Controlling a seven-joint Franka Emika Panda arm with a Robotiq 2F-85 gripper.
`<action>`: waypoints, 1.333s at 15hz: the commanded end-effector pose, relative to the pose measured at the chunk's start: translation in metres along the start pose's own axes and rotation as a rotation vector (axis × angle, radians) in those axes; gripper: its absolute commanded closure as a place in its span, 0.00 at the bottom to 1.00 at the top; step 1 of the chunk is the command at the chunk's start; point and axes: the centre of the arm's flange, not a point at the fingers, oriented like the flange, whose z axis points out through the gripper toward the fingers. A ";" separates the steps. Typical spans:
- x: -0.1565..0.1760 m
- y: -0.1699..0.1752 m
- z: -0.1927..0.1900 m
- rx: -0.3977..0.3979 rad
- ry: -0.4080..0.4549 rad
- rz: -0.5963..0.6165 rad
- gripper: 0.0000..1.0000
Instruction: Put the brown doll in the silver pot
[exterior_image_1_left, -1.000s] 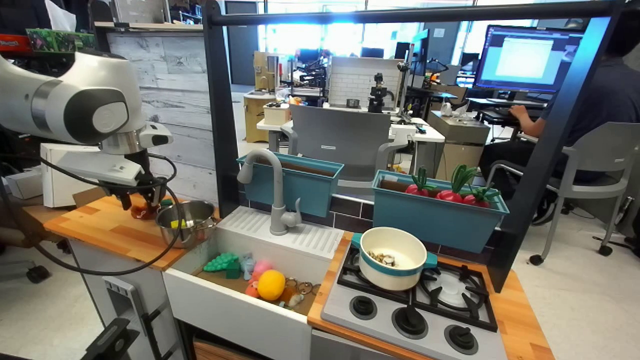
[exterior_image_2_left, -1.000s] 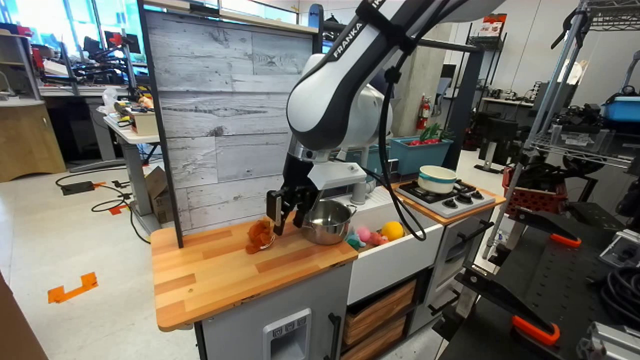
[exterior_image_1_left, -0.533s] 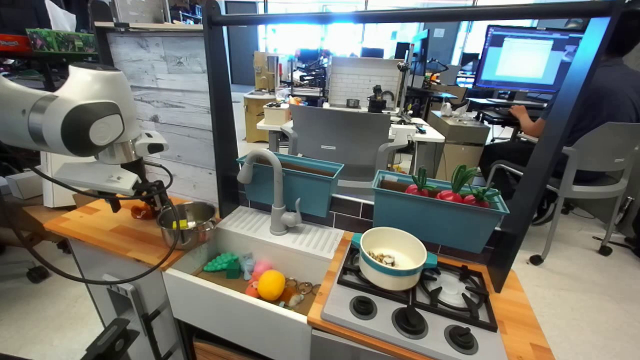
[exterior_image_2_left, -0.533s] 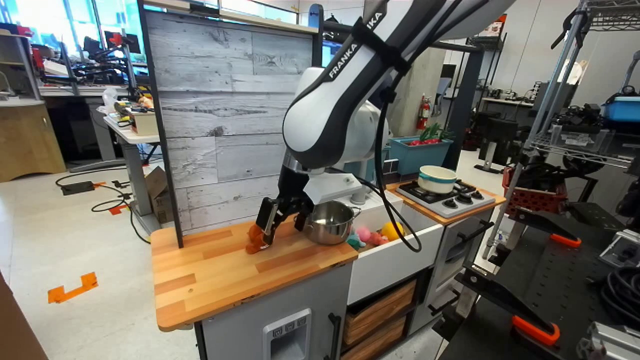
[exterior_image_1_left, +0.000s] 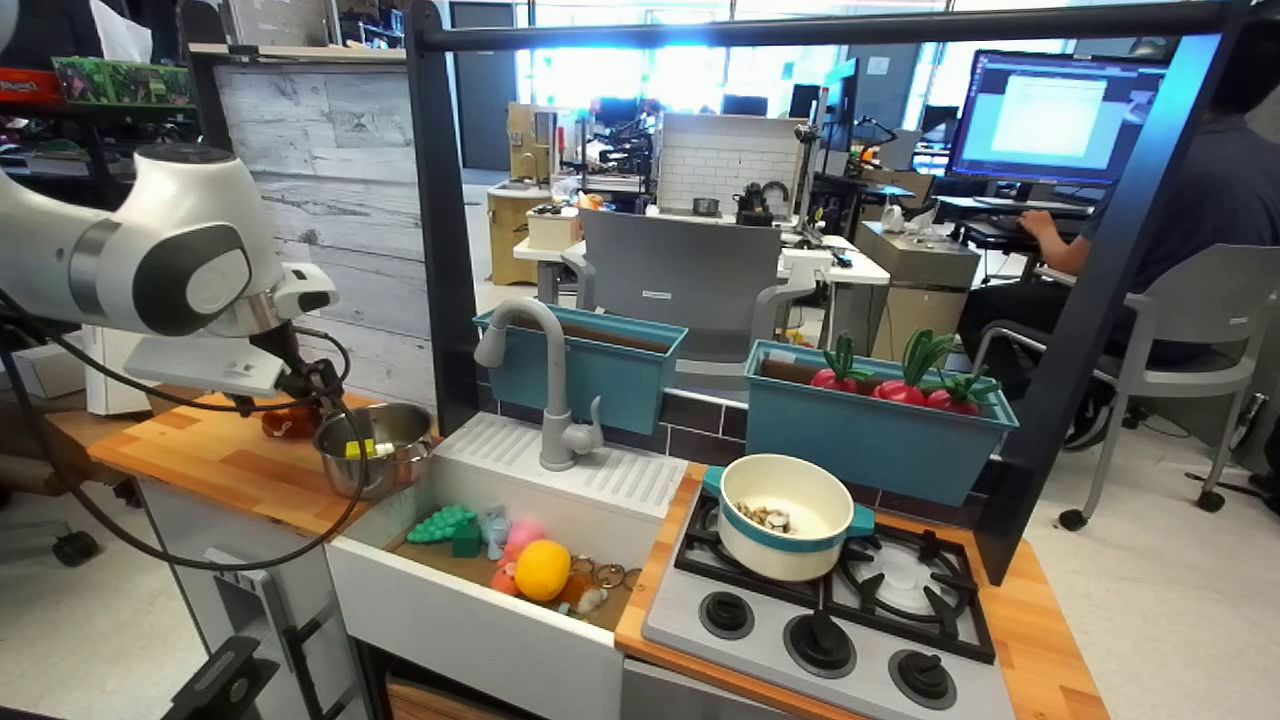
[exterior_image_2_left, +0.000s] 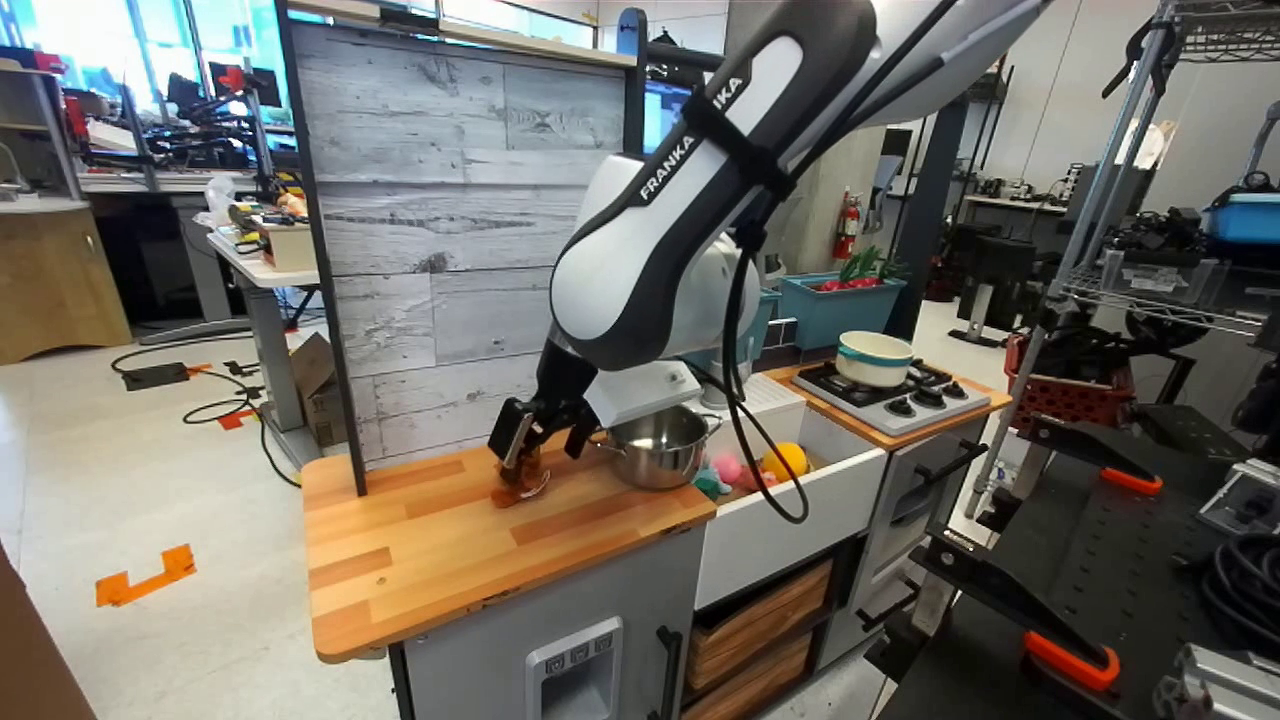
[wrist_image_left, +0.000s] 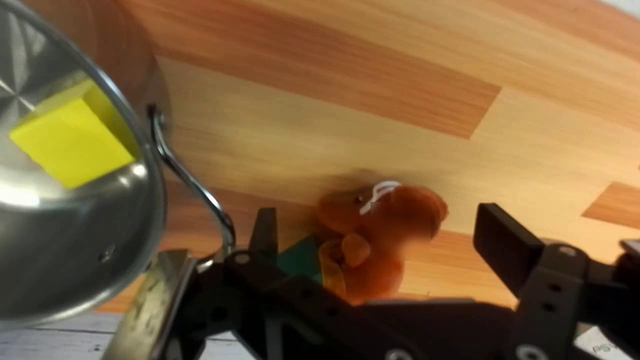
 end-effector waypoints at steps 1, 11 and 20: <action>0.014 -0.002 0.014 -0.014 0.133 0.012 0.00; 0.034 0.009 0.014 -0.018 -0.068 0.094 0.80; 0.027 0.022 -0.025 0.000 -0.008 0.090 0.99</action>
